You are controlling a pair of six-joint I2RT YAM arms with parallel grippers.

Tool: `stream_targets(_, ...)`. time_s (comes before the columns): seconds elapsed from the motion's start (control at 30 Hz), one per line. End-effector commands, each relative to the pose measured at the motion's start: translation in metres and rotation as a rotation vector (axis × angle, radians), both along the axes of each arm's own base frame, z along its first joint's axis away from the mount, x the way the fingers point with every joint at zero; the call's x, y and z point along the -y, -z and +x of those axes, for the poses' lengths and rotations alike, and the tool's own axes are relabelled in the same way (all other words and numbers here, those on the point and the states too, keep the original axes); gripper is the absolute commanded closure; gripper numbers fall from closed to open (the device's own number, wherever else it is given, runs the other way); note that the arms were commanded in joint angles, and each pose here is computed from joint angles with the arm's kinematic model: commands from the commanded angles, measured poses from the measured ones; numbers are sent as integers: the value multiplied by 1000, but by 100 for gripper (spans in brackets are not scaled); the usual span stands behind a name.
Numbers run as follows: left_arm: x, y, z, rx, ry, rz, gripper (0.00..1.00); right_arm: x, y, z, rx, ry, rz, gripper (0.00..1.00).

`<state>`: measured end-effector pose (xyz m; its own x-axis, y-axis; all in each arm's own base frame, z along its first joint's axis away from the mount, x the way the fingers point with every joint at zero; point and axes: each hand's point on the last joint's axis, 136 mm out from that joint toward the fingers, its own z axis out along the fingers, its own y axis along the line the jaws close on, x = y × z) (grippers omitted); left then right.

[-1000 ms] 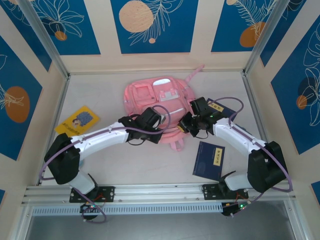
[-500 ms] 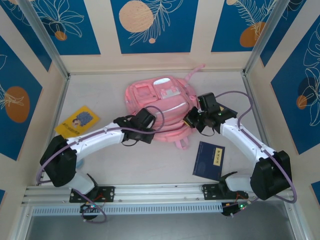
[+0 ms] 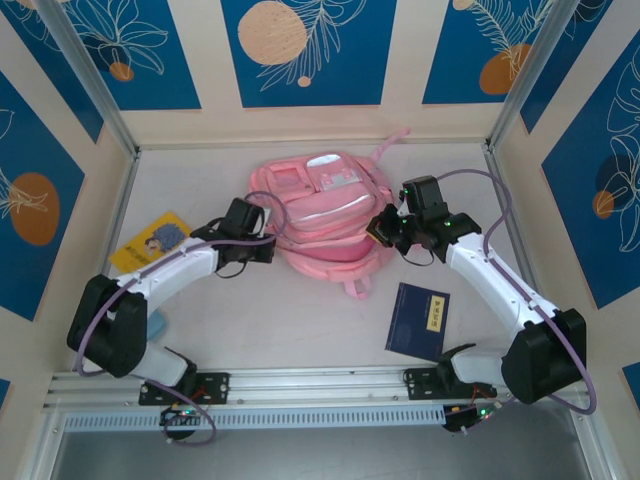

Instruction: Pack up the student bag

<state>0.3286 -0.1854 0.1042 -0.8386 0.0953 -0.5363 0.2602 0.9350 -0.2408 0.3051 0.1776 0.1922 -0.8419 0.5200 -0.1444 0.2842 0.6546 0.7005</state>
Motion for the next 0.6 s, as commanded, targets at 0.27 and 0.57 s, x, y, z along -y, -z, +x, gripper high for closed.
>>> stream_targets(0.27, -32, 3, 70, 121, -81, -61, 100, -3, -38, 9, 114, -55, 81, 100)
stream_targets(0.57, -75, 1, 95, 97, -277, 0, 92, -50, -14, 27, 59, -150, 177, 100)
